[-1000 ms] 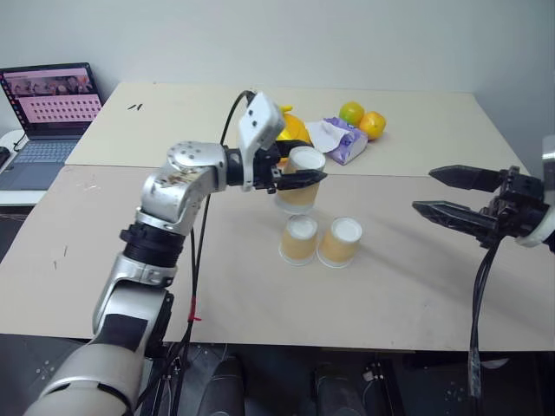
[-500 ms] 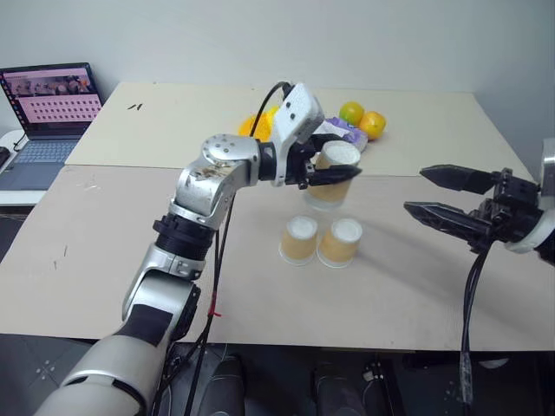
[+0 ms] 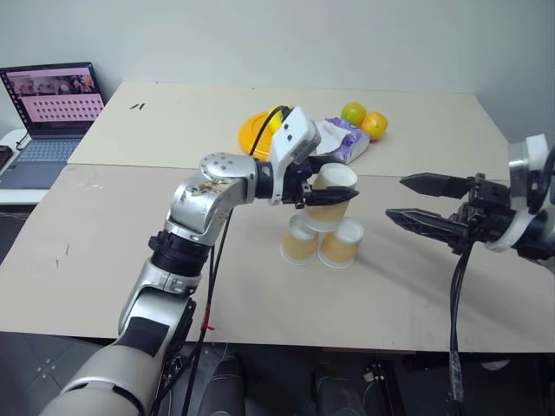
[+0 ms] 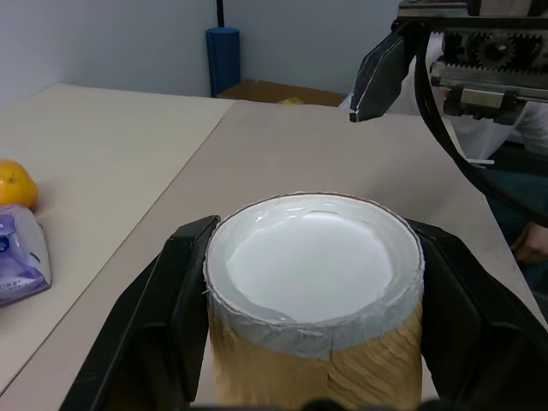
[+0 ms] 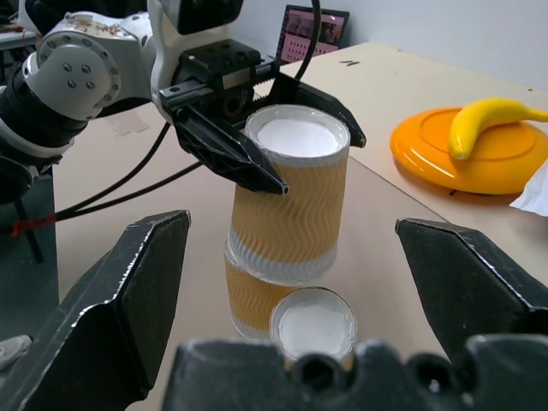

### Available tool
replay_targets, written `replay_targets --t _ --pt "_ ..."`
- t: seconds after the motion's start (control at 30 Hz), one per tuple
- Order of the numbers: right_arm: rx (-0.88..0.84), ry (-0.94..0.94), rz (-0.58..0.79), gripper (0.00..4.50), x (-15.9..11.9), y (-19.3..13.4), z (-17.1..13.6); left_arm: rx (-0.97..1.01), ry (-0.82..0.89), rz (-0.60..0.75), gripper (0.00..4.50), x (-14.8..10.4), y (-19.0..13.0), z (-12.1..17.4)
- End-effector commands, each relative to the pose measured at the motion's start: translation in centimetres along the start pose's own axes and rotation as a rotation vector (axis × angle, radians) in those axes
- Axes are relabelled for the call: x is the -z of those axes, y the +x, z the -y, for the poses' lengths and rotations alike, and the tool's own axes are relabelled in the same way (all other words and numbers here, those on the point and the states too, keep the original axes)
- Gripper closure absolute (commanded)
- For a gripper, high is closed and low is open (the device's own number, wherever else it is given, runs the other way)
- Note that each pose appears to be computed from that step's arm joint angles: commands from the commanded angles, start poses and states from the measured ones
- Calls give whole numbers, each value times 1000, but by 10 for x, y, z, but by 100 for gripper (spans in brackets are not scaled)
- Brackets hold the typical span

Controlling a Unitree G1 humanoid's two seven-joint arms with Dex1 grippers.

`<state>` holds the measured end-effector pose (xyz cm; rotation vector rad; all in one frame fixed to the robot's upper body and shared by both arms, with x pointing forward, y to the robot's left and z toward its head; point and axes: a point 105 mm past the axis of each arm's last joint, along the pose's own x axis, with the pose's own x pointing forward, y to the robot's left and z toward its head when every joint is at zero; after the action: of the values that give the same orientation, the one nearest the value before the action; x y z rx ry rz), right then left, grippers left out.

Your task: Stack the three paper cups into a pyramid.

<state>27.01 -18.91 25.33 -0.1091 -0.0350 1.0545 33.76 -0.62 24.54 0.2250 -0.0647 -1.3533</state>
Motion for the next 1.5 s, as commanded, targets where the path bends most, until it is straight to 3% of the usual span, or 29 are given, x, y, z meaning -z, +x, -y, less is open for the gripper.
replay_targets --t 0.03,0.53,0.9,1.5 --pt "-5 -69 12 0 -15 -1 0 -13 33 46 135 -12 0 4" --pt "19 -72 1 0 -14 -4 3 39 25 120 135 -21 12 17" --pt "30 -71 4 0 -12 -6 4 79 109 104 135 -8 11 30" --pt "25 -83 -9 0 -16 -7 7 22 100 104 135 6 6 21"
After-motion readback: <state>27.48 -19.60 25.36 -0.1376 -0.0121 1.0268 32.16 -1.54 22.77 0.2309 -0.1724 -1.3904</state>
